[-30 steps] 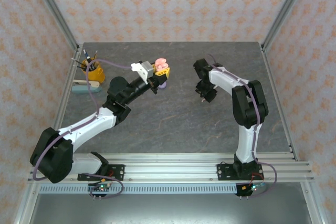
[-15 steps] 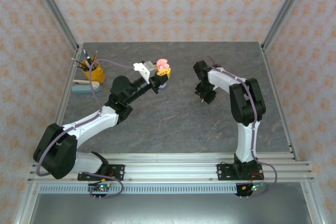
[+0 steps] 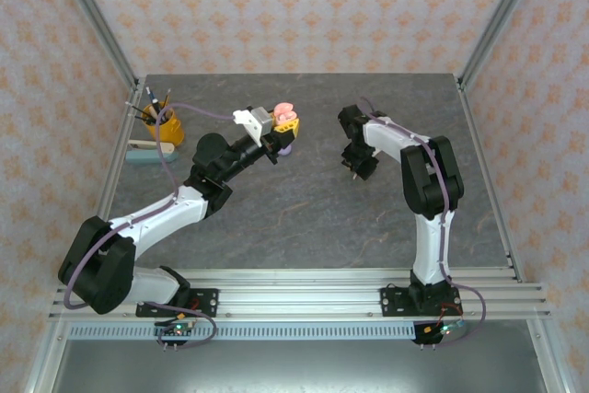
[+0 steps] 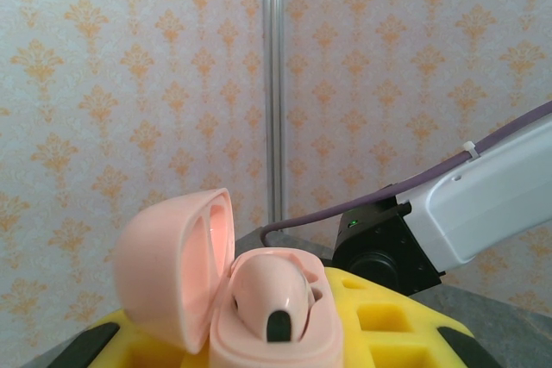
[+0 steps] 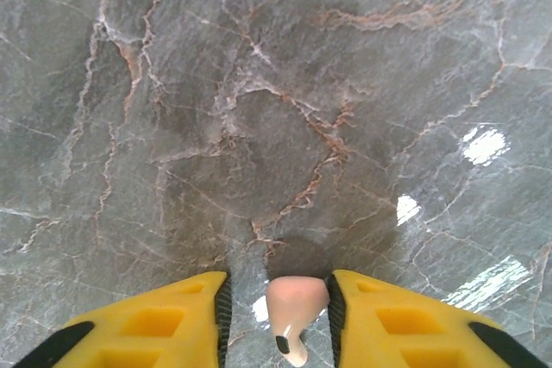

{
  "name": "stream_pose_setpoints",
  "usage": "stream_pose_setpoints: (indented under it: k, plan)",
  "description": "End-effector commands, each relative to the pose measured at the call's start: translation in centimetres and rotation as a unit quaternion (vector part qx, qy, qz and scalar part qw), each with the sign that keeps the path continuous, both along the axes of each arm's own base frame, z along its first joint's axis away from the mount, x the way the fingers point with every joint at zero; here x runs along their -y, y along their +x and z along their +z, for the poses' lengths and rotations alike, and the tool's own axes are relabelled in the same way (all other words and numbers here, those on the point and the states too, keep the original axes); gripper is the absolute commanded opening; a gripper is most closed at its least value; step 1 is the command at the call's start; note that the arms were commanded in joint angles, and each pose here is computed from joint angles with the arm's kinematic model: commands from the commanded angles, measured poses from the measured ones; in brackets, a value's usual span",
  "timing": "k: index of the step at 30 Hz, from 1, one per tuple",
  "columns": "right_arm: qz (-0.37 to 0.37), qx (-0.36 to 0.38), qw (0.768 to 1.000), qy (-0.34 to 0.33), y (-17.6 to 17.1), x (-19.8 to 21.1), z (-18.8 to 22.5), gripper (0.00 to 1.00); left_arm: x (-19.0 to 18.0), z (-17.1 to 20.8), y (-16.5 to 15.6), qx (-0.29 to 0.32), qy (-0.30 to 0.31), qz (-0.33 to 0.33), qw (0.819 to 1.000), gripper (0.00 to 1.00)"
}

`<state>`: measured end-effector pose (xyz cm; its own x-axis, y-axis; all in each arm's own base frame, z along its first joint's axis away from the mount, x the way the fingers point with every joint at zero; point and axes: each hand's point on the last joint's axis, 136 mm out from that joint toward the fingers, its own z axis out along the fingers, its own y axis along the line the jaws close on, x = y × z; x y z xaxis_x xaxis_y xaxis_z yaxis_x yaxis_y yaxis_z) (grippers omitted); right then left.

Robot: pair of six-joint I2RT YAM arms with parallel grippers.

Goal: Insert the wireless bluetooth earbuds into the charging case

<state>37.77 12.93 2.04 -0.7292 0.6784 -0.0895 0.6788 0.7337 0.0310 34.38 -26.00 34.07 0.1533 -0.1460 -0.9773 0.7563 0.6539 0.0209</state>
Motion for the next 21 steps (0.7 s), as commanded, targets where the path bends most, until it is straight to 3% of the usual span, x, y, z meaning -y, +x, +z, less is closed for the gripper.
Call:
stream_pose_setpoints:
  k: [1, 13, 21]
  plan:
    - [0.003, -0.012, 0.999, -0.034, -0.2, 1.2, -0.6, 0.33, -0.5, 1.9, 0.1, 0.026, -0.020, 0.007, 0.999, 0.00]
    - [0.022, -0.008, 0.999, -0.034, -0.4, 1.3, -0.3, 0.23, -0.6, 2.0, 0.1, 0.025, -0.021, 0.007, 0.999, 0.00]
    - [0.080, 0.029, 0.996, -0.021, 0.2, 0.9, 0.5, 0.18, -0.6, 2.0, 0.1, 0.022, -0.017, 0.008, 1.000, 0.00]
